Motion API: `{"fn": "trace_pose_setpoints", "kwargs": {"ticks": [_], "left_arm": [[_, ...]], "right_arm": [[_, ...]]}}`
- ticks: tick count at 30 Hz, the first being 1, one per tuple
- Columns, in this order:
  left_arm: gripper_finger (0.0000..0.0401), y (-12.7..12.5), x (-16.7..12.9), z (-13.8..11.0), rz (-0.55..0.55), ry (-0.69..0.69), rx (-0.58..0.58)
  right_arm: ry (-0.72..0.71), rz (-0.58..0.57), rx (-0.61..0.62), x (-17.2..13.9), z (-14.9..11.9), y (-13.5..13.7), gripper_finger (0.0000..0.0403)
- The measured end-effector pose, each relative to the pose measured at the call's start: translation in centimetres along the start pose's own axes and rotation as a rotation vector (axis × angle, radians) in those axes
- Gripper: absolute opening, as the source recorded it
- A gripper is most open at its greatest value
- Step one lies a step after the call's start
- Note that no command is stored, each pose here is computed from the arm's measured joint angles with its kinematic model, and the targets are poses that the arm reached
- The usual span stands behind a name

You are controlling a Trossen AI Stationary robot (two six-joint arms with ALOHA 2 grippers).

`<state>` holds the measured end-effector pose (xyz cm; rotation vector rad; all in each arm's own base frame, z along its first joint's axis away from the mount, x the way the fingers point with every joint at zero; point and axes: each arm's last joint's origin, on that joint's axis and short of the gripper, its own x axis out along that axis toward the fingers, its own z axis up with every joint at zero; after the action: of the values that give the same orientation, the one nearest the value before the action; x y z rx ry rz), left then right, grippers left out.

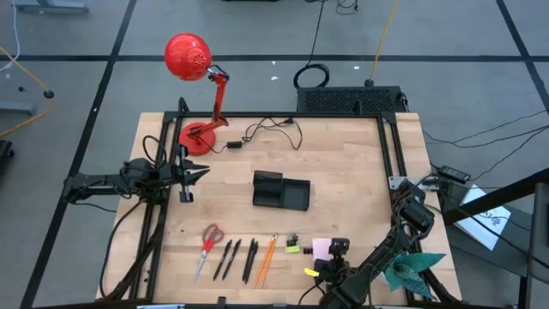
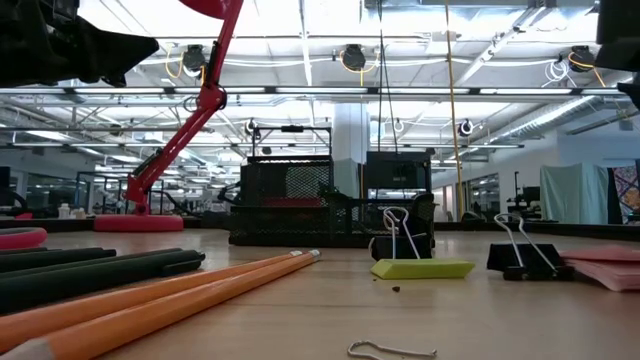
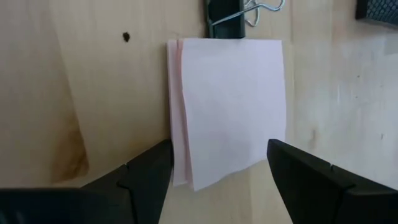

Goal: Pick and place office supplies into organizer
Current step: Put the pink sticky notes into the desk organizer

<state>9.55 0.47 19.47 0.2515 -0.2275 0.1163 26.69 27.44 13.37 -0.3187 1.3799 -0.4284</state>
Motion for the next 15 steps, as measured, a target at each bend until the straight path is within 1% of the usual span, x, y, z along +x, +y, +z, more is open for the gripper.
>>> {"fn": "trace_pose_setpoints", "kwargs": {"ticks": [4, 7, 10, 15], "left_arm": [[0.0047, 0.0, 0.0, 0.0, 0.000, 0.000, 0.000], [0.0047, 0.0, 0.0, 0.0, 0.000, 0.000, -0.002], [0.0047, 0.0, 0.0, 0.0, 0.000, 0.000, -0.001], [0.0047, 0.0, 0.0, 0.0, 0.000, 0.000, -0.002]], "right_arm": [[-0.029, -0.003, 0.012, 0.6, -0.2, 0.1, 0.0252], [-0.041, 0.001, 0.017, 1.4, -0.5, 0.2, 0.0231], [-0.033, 0.008, 0.028, 2.0, -0.8, 0.4, 0.0189], [-0.013, 0.026, 0.030, 2.2, -0.9, 0.5, 0.0091]]}}
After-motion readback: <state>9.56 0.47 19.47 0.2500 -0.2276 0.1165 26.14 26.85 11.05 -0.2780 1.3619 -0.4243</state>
